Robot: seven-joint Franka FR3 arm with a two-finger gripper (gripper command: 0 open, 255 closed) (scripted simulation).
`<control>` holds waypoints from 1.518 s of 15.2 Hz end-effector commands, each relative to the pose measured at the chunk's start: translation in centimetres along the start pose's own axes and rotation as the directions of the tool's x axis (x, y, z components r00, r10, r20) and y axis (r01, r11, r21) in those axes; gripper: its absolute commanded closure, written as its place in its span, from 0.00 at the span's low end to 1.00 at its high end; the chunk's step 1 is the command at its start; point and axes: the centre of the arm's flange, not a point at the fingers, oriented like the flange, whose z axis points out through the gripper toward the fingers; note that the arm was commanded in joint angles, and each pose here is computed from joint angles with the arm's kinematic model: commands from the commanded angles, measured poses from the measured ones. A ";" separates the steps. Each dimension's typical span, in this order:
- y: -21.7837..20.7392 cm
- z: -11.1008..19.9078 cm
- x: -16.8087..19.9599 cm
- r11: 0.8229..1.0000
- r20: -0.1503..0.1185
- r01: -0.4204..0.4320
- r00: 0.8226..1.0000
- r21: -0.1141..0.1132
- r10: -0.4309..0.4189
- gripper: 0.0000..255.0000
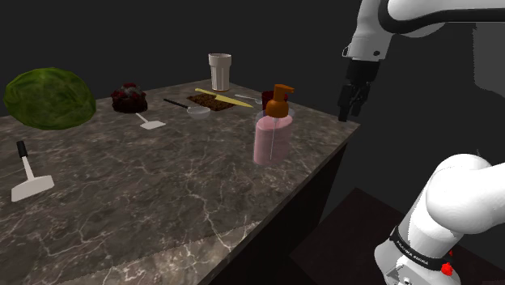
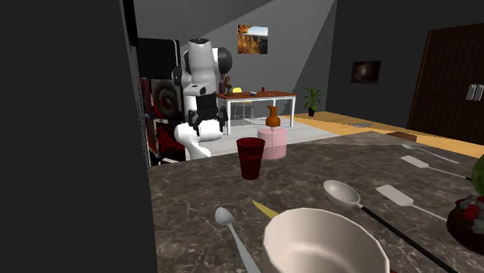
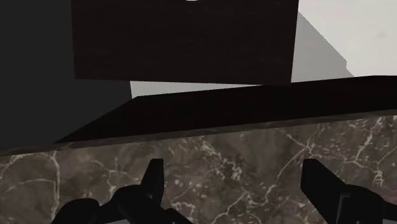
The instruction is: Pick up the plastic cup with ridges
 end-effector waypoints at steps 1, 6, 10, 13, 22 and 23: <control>0.0 0.0 0.0 1.000 0.000 0.000 1.000 0.000 0.000 0.00; -0.8 -1.5 6.5 0.999 0.011 0.021 1.000 0.029 -0.021 0.00; -1.6 -2.6 11.7 0.998 0.019 0.037 0.999 0.053 -0.038 0.00; -2.2 -3.4 15.5 0.996 0.025 0.049 0.998 0.071 -0.051 0.00; -3.3 -3.4 23.1 0.992 0.036 0.072 0.996 0.105 -0.076 0.00; -3.2 -2.9 23.1 0.992 0.036 0.072 0.996 0.105 -0.076 0.00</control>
